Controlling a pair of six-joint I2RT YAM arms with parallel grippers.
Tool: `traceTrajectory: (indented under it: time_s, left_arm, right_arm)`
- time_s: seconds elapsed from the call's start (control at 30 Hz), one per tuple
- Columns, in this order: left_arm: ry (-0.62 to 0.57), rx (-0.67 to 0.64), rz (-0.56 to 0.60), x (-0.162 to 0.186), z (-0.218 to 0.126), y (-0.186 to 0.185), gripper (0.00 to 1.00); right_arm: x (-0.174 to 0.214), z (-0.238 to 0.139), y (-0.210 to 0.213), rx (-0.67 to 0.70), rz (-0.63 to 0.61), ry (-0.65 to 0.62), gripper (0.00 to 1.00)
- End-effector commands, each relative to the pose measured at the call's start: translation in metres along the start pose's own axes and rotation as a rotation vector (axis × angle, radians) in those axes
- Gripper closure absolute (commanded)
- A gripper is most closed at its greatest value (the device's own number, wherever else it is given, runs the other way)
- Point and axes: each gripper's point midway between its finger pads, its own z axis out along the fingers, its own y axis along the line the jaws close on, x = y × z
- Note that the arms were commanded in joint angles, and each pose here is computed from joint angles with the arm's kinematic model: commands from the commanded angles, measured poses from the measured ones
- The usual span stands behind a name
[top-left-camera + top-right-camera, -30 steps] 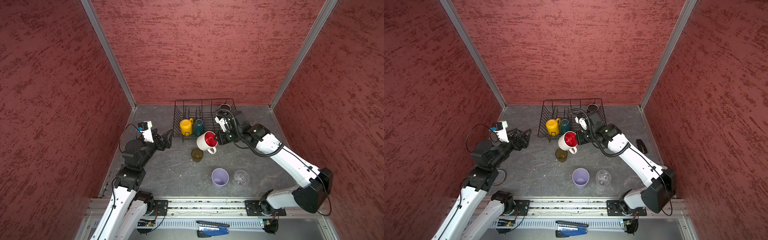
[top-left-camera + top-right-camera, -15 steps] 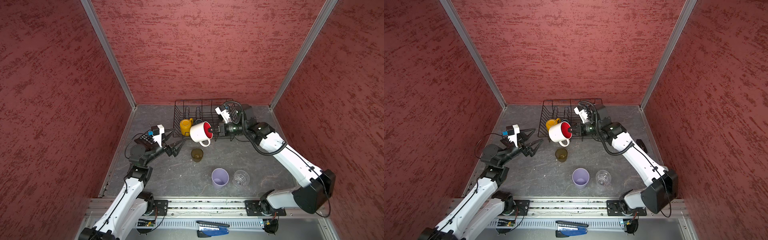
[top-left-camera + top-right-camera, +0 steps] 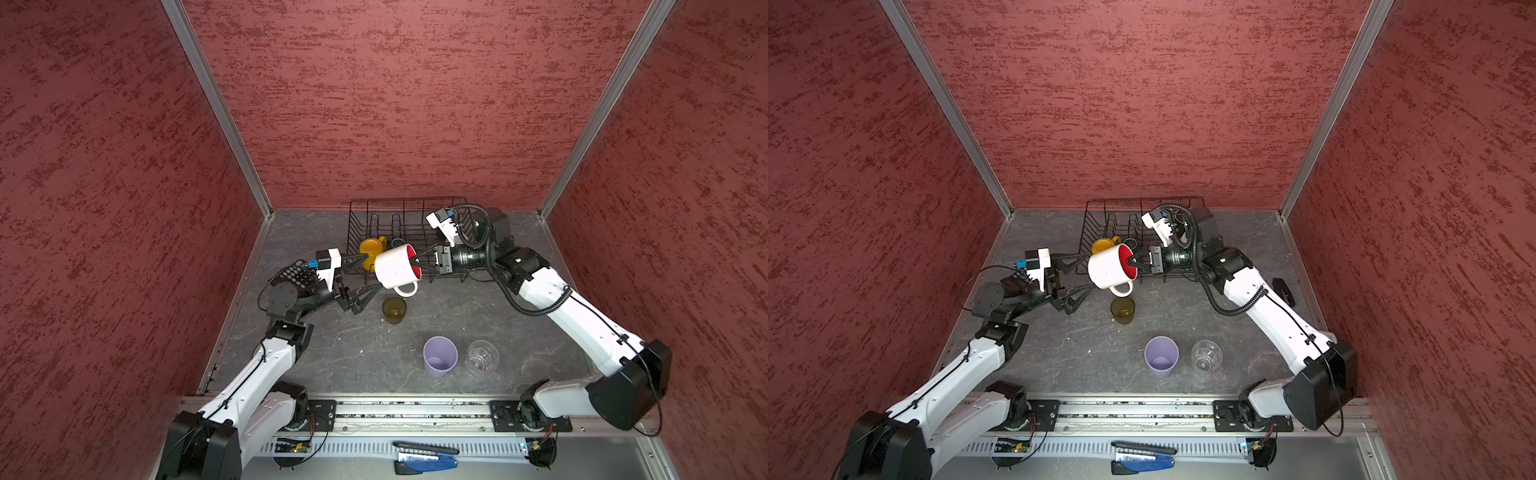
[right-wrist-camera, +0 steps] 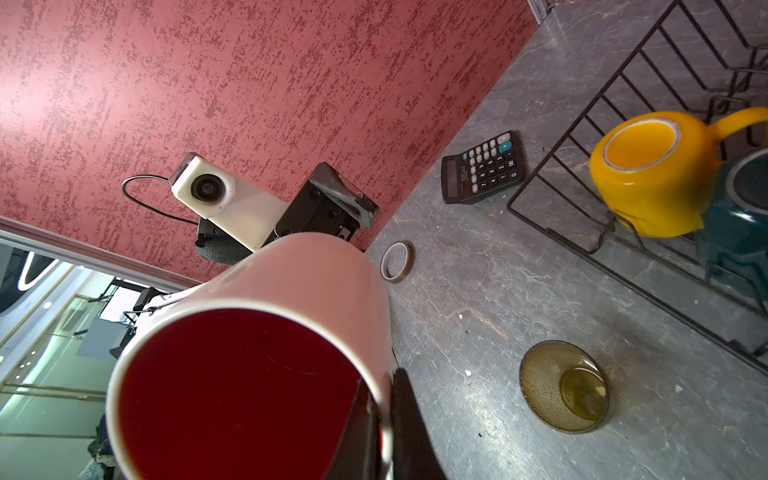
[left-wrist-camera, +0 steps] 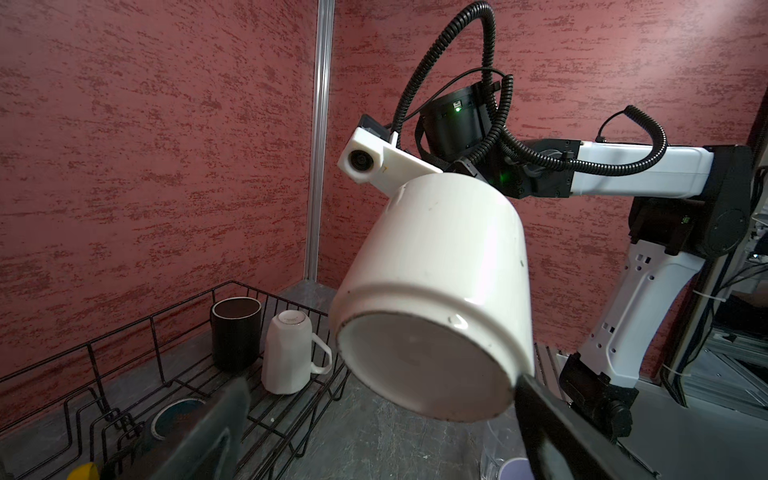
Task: Load the cups into the dish rack
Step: 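Close the left gripper on the white mug while the right gripper holds it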
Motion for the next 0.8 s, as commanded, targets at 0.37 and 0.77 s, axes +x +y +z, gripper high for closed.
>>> traceTrajectory:
  time_s: [0.37,0.77]
  left_arm:
    - [-0.067,0.126,0.068,-0.020,0.011,-0.019,0.00]
    - [-0.083,0.149,0.074,-0.026,0.010,-0.025,0.00]
  right_arm:
    - [-0.003,0.007,0.040,-0.169,-0.081,-0.008,1.00]
    - [0.000,0.010,0.027,-0.133,-0.087,-0.003,1.00]
